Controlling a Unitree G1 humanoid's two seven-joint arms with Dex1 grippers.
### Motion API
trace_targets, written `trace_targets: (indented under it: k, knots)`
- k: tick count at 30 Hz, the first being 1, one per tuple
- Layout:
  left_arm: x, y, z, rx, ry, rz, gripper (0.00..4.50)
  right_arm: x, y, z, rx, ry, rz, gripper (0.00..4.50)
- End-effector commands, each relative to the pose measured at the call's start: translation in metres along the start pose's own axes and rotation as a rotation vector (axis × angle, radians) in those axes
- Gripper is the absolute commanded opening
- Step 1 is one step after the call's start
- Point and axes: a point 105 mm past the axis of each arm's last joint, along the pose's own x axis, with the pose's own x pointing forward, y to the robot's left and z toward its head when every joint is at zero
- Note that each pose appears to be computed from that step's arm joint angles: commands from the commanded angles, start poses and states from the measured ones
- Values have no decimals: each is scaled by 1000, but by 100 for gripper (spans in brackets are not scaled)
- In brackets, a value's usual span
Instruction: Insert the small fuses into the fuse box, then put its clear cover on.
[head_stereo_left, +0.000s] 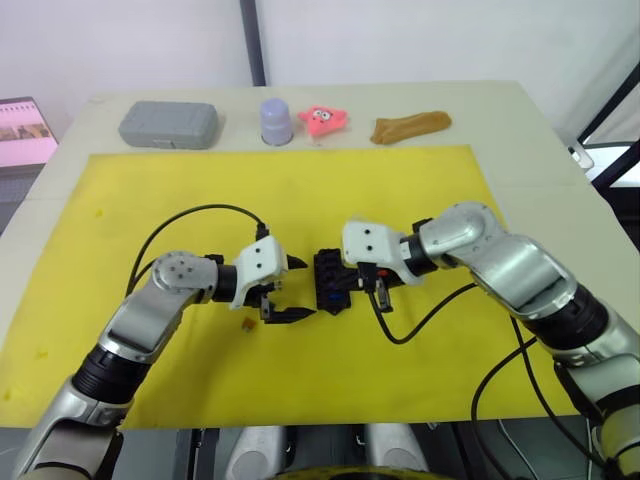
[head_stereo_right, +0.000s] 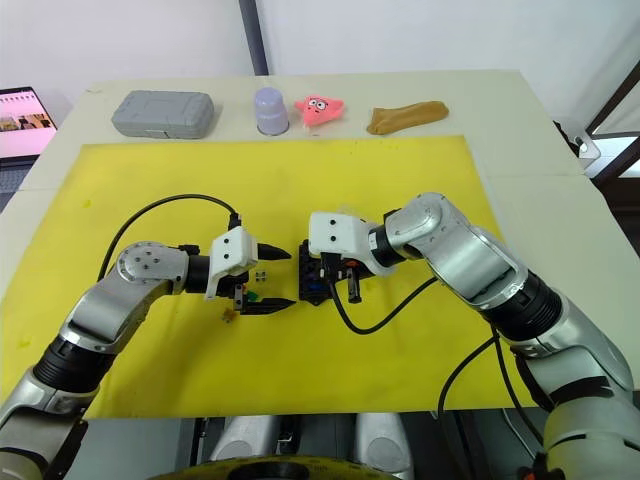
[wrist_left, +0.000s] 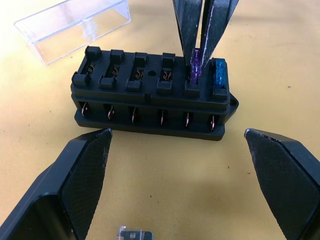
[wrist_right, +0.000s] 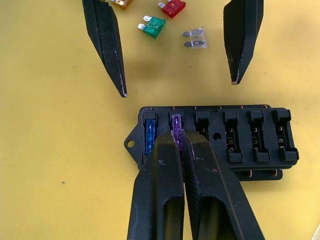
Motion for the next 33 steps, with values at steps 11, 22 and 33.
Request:
trace_targets:
  k: [11, 22, 33]
  knots:
    - [0, 1, 12, 42, -28, 4, 446, 3, 2, -5, -61, 38, -8, 0]
    - [2, 0, 12, 44, -28, 6, 446, 4, -2, -11, -127, 90, -34, 0]
    - [2, 0, 12, 42, -29, 10, 446, 8, -5, -20, -102, 141, -30, 0]
